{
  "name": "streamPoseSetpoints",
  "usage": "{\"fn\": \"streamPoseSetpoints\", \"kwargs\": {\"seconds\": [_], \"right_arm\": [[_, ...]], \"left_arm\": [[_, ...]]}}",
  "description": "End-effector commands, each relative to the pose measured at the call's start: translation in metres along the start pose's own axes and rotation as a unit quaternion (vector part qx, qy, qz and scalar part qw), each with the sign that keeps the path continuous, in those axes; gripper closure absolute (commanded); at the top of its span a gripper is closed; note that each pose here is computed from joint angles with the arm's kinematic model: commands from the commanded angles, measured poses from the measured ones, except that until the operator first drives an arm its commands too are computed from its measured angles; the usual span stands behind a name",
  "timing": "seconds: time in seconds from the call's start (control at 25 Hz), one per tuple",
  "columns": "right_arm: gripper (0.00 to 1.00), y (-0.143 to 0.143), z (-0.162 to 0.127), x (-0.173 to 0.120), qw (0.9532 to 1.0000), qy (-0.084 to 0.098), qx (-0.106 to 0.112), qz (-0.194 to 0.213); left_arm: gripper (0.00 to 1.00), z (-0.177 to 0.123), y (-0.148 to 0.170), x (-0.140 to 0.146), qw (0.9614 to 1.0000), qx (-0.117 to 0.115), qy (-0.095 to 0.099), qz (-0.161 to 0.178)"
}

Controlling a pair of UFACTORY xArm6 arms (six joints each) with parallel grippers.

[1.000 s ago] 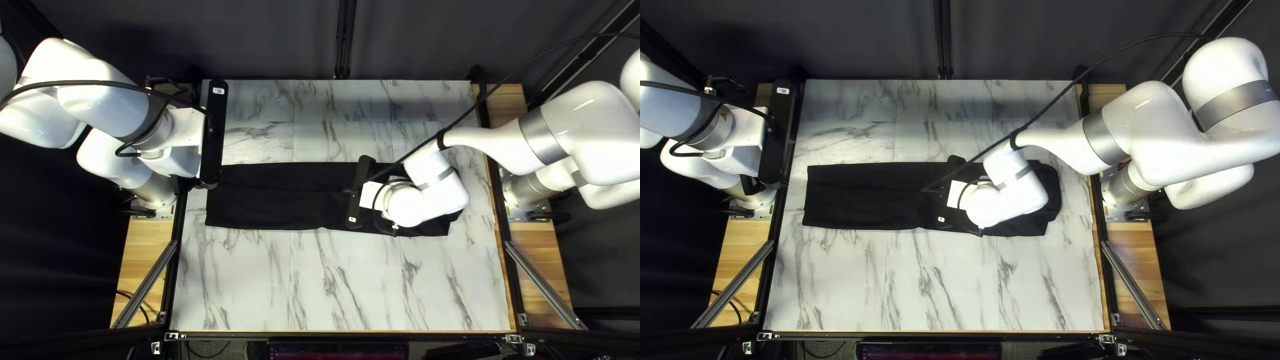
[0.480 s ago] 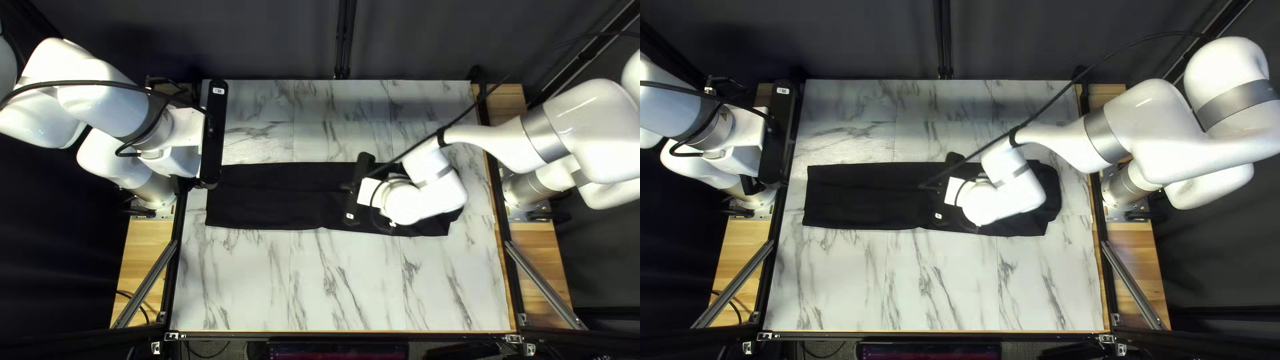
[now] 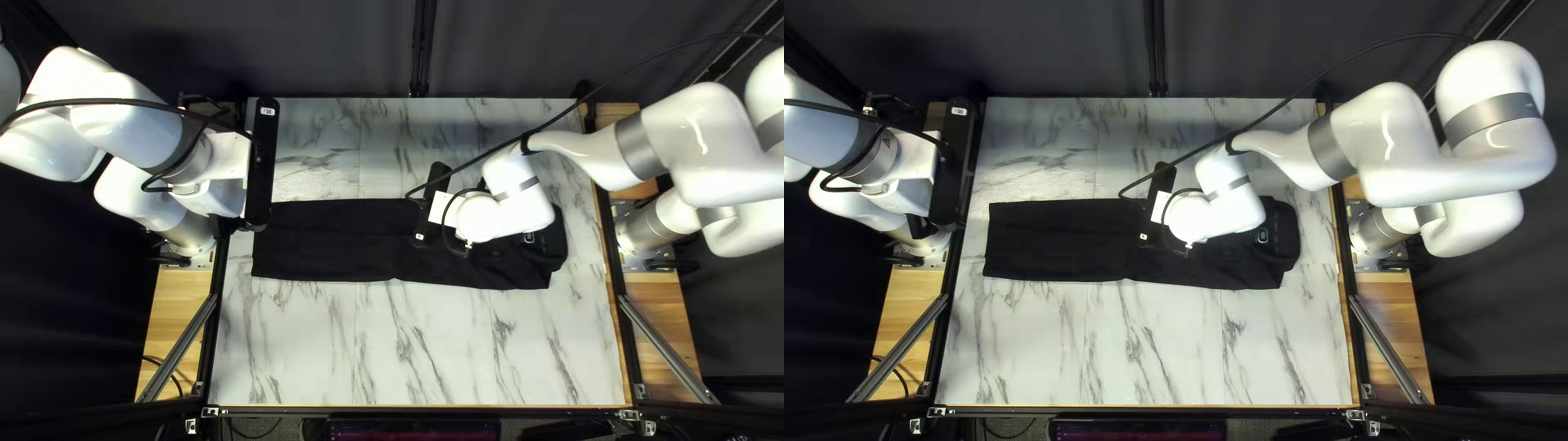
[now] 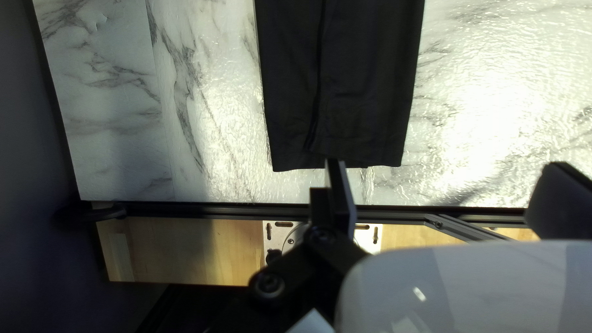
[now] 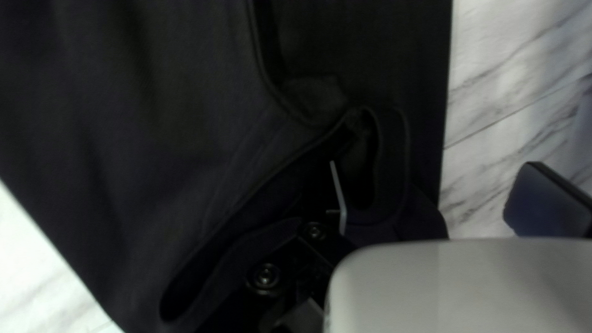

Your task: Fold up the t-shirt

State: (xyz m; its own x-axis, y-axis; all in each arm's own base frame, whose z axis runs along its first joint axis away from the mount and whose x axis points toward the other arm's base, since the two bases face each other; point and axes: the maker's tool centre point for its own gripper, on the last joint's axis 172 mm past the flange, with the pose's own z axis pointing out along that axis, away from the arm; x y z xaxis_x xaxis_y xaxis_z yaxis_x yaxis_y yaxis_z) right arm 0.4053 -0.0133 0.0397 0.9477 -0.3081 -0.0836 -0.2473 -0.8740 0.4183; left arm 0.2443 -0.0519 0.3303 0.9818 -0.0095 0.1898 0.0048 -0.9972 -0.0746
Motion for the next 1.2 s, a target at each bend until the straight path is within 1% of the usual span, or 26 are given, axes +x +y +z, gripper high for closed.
{"fn": "streamPoseSetpoints", "kwargs": {"seconds": [0.04, 0.12, 0.28, 0.4, 0.52, 0.76, 1.04, 1.2], "right_arm": [[0.00, -0.014, -0.011, -0.012, 0.9998, -0.016, -0.007, 0.009], [0.00, -0.025, -0.015, -0.021, 0.9997, -0.021, -0.010, 0.012], [0.00, -0.034, -0.027, -0.035, 0.9994, -0.027, -0.013, 0.019], [0.00, -0.040, -0.036, -0.040, 0.9992, -0.029, -0.018, 0.023], [0.00, -0.043, -0.038, -0.044, 0.9990, -0.031, -0.021, 0.025], [0.00, -0.044, -0.037, -0.035, 0.9990, -0.027, -0.023, 0.027], [0.00, -0.033, -0.036, -0.019, 0.9992, -0.020, -0.023, 0.028], [0.00, -0.036, -0.025, -0.022, 0.9991, -0.020, -0.016, 0.033]], "left_arm": [[0.00, 0.000, 0.000, 0.000, 1.0000, 0.000, 0.000, 0.000], [0.00, 0.000, 0.000, 0.000, 1.0000, 0.000, 0.000, 0.000], [0.00, 0.000, 0.000, 0.000, 1.0000, 0.000, 0.000, 0.000], [0.00, 0.000, 0.000, 0.000, 1.0000, 0.000, 0.000, 0.000], [0.00, 0.000, 0.000, 0.000, 1.0000, 0.000, 0.000, 0.000], [0.00, 0.000, 0.000, 0.000, 1.0000, 0.000, 0.000, 0.000], [0.00, 0.000, 0.000, 0.000, 1.0000, 0.000, 0.000, 0.000], [0.00, 0.000, 0.000, 0.000, 1.0000, 0.000, 0.000, 0.000]]}}
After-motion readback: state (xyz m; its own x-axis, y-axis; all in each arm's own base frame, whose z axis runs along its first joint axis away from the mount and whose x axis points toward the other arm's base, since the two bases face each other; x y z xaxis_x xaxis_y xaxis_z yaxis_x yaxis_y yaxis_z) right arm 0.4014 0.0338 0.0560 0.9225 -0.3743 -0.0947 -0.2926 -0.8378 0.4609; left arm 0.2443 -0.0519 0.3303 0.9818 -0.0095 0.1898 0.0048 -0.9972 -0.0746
